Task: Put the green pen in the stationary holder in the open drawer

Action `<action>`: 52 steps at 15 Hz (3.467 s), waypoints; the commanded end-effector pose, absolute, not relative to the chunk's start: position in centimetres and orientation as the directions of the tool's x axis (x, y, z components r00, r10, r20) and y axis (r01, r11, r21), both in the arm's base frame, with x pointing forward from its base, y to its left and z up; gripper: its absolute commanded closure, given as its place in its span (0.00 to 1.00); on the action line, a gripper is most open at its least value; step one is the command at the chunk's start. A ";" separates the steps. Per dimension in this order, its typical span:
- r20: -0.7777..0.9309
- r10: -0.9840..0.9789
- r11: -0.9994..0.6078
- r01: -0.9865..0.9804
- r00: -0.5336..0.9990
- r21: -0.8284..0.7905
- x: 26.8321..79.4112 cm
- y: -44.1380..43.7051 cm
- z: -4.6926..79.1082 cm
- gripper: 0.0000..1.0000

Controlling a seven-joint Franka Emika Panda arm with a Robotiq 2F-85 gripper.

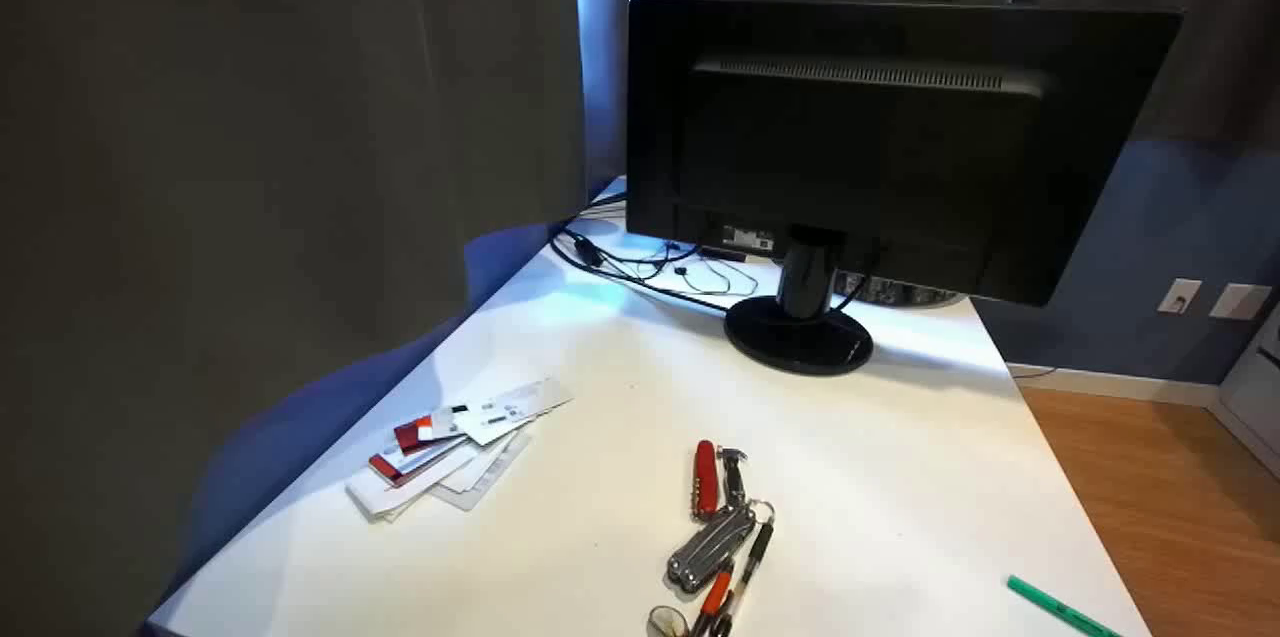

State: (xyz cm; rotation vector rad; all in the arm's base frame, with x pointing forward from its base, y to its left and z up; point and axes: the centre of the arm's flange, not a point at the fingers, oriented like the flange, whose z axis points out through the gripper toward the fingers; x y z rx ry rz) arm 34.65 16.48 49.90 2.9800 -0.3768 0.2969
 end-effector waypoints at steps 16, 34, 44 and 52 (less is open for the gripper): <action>0.210 -0.233 -0.961 -0.258 0.949 0.096 34.7 16.5 50.0 0.00; -0.091 0.416 -0.879 0.425 0.905 0.216 43.0 33.2 34.1 0.00; -0.100 0.444 -0.868 0.456 0.890 0.198 42.2 33.2 32.5 0.00; -0.125 0.441 -0.871 0.457 0.889 0.180 41.9 33.4 31.4 0.00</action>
